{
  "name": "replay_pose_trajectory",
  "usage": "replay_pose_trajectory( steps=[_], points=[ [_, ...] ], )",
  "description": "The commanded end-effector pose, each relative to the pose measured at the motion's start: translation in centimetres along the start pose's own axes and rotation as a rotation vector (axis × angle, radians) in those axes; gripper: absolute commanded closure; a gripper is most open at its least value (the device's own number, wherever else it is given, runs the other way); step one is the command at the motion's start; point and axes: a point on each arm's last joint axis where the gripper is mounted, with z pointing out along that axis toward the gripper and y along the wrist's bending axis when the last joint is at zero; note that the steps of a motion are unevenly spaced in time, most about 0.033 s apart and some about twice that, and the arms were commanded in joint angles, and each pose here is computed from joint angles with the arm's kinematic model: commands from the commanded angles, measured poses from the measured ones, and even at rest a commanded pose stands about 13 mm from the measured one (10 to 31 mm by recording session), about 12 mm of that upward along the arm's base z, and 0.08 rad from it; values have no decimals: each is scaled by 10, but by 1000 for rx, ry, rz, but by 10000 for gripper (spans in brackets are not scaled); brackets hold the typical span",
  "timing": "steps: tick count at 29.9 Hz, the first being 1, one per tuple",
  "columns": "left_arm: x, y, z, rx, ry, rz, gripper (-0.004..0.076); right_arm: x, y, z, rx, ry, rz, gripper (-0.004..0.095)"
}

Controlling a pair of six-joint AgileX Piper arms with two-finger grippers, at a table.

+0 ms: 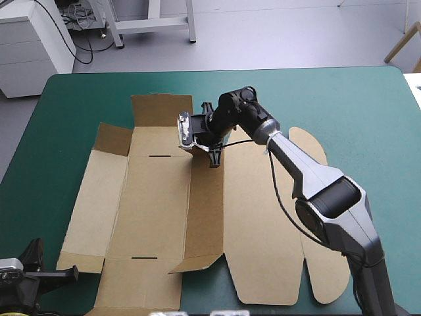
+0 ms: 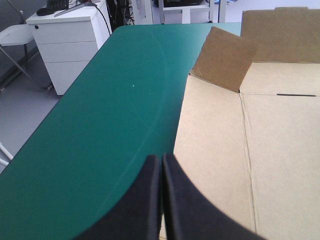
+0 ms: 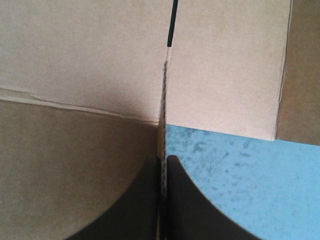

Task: Fold the box

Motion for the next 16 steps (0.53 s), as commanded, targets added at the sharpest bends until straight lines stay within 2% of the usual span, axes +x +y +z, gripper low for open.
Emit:
replay_pose_trajectory(
  steps=[1,3,5,7,10,12,14,16],
  points=[
    [-12,0,-6,8,-110,0,734,-12,-9,-31,95,-50,-53,910],
    [-12,0,-6,8,-110,0,734,-11,-8,-28,91,-47,-52,857],
    [-12,0,-6,8,-110,0,734,-11,-8,-28,90,-49,-50,755],
    [-12,0,-6,8,-110,0,734,-12,-9,-30,95,-55,-35,578],
    [-12,0,-6,8,-110,0,734,-16,-13,-39,119,-73,24,256],
    [-12,0,-6,8,-110,0,734,-21,-15,-51,138,-89,65,123],
    [-12,0,-6,8,-110,0,734,-25,-15,-67,140,-95,93,68],
    [-12,0,-6,8,-110,0,734,-31,-14,-91,144,-104,107,71]
  ],
)
